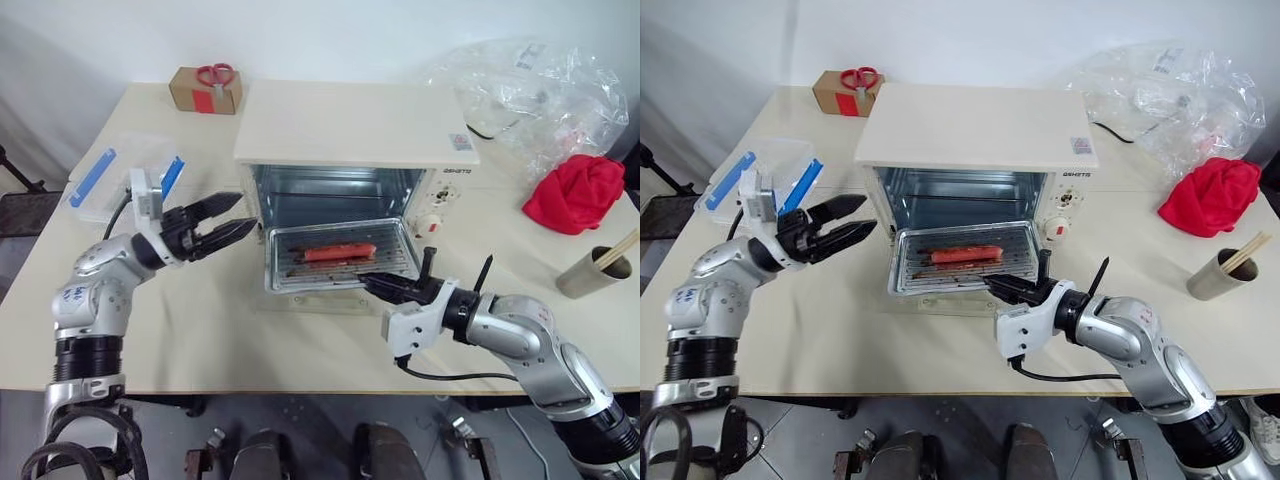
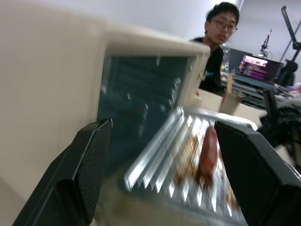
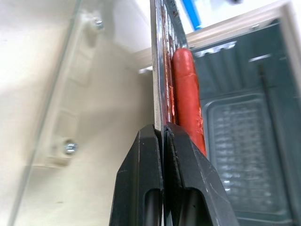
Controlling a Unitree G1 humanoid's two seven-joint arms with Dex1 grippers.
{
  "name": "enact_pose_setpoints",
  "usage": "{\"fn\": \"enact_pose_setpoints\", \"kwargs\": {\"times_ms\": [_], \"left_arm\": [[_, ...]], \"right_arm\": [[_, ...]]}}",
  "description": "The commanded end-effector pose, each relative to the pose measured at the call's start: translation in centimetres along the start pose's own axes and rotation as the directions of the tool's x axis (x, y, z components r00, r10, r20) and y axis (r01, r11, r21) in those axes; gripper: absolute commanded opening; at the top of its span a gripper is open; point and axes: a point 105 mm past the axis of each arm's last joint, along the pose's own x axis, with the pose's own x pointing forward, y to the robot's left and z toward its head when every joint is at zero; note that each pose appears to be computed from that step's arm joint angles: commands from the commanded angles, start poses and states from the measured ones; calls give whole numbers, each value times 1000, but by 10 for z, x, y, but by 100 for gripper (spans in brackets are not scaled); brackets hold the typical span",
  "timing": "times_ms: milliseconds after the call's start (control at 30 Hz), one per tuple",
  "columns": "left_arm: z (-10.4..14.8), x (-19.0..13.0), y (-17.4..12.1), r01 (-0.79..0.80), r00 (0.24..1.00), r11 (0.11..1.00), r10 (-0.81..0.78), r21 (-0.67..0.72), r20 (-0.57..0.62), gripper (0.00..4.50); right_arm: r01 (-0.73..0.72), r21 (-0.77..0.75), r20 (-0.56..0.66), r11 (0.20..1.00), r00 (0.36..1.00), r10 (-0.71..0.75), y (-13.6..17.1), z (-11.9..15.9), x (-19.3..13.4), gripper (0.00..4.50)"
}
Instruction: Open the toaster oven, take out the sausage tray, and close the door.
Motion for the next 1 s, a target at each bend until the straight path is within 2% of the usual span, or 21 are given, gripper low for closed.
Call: {"fn": "enact_pose_setpoints", "kwargs": {"times_ms": [33, 200, 433, 500, 800, 900, 1000], "left_arm": [[11, -18, -9, 14, 1000, 1000, -14, -25, -11, 372], [-3, -40, -17, -25, 996, 980, 8, -196, -87, 372], [-10, -19, -36, -29, 994, 888, -21, -458, -103, 372], [-6, -9, -38, -25, 996, 828, -27, -560, -84, 372], [-15, 9, -40, -63, 996, 683, -3, -728, -90, 372], [-19, 10, -42, -73, 995, 644, 0, -762, -95, 313], [-24, 9, -49, -75, 992, 603, -32, -794, -118, 230]], "right_arm": [[78, -60, 11, 995, 997, -77, -13, -1, -7, 4], [114, -95, 80, 989, 991, -106, -15, 6, -5, 4], [81, -100, 157, 992, 985, -65, -10, 15, 4, 4], [45, -99, 179, 994, 984, -27, -6, 18, 7, 4], [26, -102, 228, 994, 974, -2, -4, 25, 10, 4], [28, -106, 229, 994, 973, -3, -5, 25, 10, 4], [32, -111, 232, 993, 973, -6, -7, 25, 10, 4]]}}
